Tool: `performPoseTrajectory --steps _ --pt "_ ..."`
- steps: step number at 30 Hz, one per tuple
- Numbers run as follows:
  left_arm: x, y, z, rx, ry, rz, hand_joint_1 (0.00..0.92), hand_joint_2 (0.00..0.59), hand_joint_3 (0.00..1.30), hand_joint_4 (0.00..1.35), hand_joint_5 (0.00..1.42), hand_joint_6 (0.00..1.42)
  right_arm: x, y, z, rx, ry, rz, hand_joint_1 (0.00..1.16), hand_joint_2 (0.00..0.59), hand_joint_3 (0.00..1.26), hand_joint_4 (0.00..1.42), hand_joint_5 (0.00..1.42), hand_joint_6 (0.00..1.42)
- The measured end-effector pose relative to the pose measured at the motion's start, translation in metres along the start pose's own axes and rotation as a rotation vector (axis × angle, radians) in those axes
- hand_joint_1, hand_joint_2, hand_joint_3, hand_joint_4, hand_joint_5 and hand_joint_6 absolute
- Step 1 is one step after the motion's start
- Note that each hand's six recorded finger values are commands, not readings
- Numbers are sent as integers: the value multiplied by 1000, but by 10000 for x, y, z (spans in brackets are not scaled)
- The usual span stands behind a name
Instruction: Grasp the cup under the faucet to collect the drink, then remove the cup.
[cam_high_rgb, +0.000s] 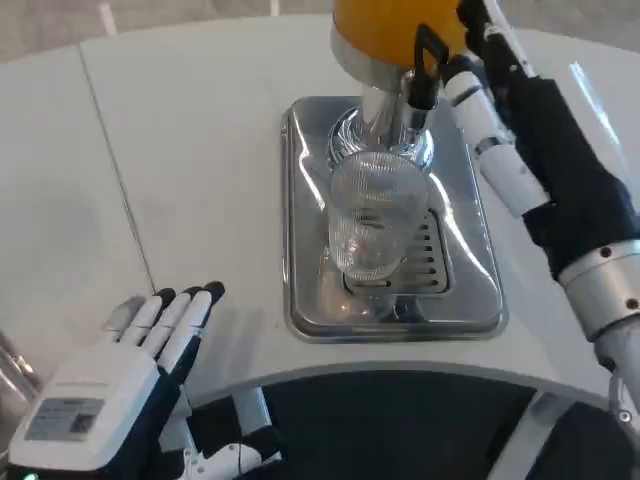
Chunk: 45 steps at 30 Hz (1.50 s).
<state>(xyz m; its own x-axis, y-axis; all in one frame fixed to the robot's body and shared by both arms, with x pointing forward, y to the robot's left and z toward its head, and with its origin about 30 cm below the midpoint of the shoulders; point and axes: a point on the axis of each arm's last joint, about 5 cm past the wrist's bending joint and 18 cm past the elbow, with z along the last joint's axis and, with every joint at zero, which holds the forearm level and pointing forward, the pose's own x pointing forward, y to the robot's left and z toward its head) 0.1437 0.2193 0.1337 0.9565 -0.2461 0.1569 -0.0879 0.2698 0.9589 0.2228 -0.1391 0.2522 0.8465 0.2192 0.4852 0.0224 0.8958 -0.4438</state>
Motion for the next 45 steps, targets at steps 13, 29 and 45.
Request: performPoseTrajectory --steps 13,29,45 --pt "-12 -1 -6 -5 6 -1 0 130 0 0 0 0 98 104 -5 23 -3 56 0 586 0 0 0 0" --pt "12 6 -22 -19 10 8 0 130 0 0 0 0 131 105 89 -90 -15 126 0 559 0 0 0 0" --pt "39 -4 -38 -19 12 7 0 130 0 0 0 0 297 17 325 -388 -25 248 0 583 0 0 0 0"
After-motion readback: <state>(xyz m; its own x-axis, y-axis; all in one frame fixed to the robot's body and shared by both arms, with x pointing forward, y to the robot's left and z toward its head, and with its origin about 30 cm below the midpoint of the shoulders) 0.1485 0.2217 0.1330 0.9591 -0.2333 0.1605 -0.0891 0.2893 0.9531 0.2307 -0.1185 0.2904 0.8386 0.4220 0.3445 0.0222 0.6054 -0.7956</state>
